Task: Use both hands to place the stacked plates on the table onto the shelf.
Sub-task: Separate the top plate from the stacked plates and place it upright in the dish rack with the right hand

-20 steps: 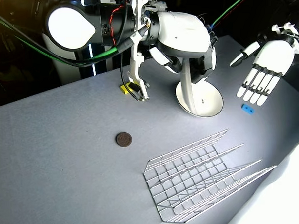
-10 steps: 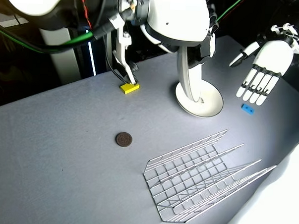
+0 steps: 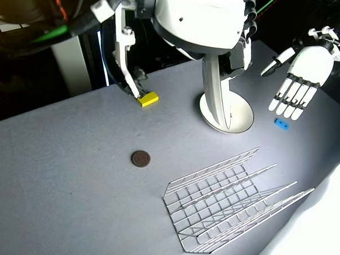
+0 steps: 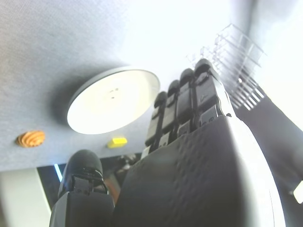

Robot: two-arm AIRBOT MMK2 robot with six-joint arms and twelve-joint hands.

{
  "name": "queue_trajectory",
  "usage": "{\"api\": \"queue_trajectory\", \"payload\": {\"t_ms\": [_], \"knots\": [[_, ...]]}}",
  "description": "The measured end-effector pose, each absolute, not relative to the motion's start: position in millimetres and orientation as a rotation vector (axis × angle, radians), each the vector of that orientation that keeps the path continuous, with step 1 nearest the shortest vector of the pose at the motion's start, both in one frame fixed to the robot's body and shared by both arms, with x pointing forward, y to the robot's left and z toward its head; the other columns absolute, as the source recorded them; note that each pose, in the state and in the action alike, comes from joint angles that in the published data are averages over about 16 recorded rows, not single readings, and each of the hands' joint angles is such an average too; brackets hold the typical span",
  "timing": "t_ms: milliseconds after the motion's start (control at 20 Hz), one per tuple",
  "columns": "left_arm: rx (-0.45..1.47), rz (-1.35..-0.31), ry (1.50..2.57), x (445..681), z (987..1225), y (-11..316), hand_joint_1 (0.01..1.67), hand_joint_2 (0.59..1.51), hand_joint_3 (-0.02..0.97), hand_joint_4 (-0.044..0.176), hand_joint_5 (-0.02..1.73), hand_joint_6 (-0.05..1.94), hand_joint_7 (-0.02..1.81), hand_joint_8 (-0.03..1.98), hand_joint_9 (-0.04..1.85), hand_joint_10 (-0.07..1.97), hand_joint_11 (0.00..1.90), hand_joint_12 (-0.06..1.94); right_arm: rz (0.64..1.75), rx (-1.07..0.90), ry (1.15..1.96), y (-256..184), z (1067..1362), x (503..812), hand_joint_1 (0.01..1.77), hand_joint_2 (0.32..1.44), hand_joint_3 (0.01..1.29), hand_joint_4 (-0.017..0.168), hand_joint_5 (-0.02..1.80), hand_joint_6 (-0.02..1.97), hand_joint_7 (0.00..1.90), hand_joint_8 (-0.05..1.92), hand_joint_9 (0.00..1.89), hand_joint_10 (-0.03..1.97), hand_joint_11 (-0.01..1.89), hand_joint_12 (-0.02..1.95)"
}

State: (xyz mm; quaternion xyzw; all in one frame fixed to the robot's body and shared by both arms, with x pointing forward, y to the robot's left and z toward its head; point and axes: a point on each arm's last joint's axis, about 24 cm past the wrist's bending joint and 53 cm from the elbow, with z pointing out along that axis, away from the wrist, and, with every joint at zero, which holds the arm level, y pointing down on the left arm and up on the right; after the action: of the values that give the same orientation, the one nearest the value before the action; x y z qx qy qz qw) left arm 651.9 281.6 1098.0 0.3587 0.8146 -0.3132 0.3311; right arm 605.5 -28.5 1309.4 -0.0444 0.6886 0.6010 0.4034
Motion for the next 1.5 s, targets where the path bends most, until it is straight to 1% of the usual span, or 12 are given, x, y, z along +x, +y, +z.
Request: {"api": "queue_trajectory", "payload": {"t_ms": [250,500,950,1200,1500], "knots": [[0.939,-0.821,2.129,652.0,1097.5,280.5,0.02,1.179,0.013,-0.002,0.02,0.01,0.02,-0.01,0.02,0.02,0.02,-0.02,1.521,0.0,1.768,-46.4,1307.7,626.5,1.35,0.97,0.01,-0.008,1.01,0.77,1.13,0.66,1.07,0.94,0.93,1.07],[0.94,-0.822,2.129,652.0,1097.0,279.6,0.02,1.177,0.013,-0.002,0.02,0.01,0.02,-0.01,0.02,0.02,0.02,-0.02,1.506,0.14,1.773,-63.7,1306.0,648.5,1.35,0.98,0.01,-0.008,1.02,0.77,1.13,0.66,1.08,0.9,0.94,1.06],[0.941,-0.823,2.128,652.1,1096.9,279.2,0.02,1.176,0.013,-0.002,0.02,0.01,0.02,-0.01,0.01,0.02,0.02,-0.02,1.474,0.405,1.753,-94.8,1300.5,684.0,1.36,0.98,0.01,-0.008,1.02,0.77,1.15,0.64,1.09,0.89,0.96,1.04],[0.942,-0.822,2.128,652.2,1096.9,279.1,0.02,1.176,0.014,-0.001,0.02,0.01,0.02,-0.01,0.01,0.02,0.02,-0.02,1.46,0.55,1.733,-112.1,1295.2,701.6,1.36,0.98,0.01,-0.008,1.01,0.77,1.14,0.65,1.09,0.94,0.97,1.05],[0.943,-0.821,2.127,652.6,1096.6,279.0,0.02,1.176,0.014,-0.001,0.02,0.01,0.02,-0.01,0.02,0.02,0.02,-0.02,1.446,0.679,1.712,-127.8,1287.1,718.2,1.36,0.98,0.01,-0.009,1.0,0.77,1.14,0.65,1.1,0.95,0.98,1.07]]}}
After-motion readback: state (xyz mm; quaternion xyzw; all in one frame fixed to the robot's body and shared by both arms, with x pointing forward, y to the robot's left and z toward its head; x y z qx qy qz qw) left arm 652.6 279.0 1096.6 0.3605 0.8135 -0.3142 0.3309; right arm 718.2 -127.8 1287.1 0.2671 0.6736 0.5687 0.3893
